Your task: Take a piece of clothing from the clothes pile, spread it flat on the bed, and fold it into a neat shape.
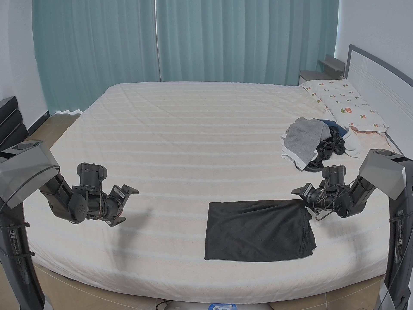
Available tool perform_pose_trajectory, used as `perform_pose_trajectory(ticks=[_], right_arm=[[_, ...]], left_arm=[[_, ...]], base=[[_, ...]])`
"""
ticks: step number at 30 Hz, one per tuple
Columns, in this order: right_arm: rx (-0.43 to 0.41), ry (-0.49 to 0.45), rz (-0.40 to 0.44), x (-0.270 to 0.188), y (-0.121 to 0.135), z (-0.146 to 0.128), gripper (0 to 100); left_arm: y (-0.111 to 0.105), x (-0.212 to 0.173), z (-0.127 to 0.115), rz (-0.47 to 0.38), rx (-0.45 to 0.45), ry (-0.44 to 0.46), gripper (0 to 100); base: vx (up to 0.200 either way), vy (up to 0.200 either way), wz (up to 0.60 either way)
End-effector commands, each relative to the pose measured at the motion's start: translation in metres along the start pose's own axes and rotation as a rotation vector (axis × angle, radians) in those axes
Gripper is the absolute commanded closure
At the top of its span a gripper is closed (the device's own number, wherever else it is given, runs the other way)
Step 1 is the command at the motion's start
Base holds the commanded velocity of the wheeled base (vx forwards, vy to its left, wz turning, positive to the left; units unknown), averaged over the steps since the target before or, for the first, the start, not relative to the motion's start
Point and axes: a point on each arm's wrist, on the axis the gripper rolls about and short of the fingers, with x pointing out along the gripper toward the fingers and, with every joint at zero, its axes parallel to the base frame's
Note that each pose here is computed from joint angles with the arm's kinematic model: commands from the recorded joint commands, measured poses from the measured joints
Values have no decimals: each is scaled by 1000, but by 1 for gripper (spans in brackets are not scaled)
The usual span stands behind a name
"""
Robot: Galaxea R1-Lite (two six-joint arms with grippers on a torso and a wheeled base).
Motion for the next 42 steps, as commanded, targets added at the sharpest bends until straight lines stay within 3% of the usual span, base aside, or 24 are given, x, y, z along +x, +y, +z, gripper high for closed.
perform_pose_trajectory(ticks=[1,16,17,22,26,33,39,42], right_arm=[[10,13,-16,3,-7,-2,100],[50,-24,-29,-3,-13,8,100],[51,-20,-31,-4,-13,7,0],[51,-26,-24,-6,-11,8,0],[37,-18,-21,-41,-4,9,0],[-100,164,-10,-113,-24,-36,0],[-142,210,59,-138,-47,-67,0],[-223,197,69,-136,-60,-74,0]], left_arm=[[1,1,0,2,-1,1,0],[1,1,0,3,-1,1,0],[1,1,0,3,-1,1,0],[1,1,0,3,-1,1,0],[-1,1,-3,2,6,5,0],[-2,0,-5,0,9,8,0],[-2,-1,-19,11,25,39,0],[-2,2,-27,18,51,57,0]], base=[[0,0,0],[0,0,0],[0,0,0],[0,0,0],[0,0,0],[0,0,0],[-167,0,0],[-67,0,0]])
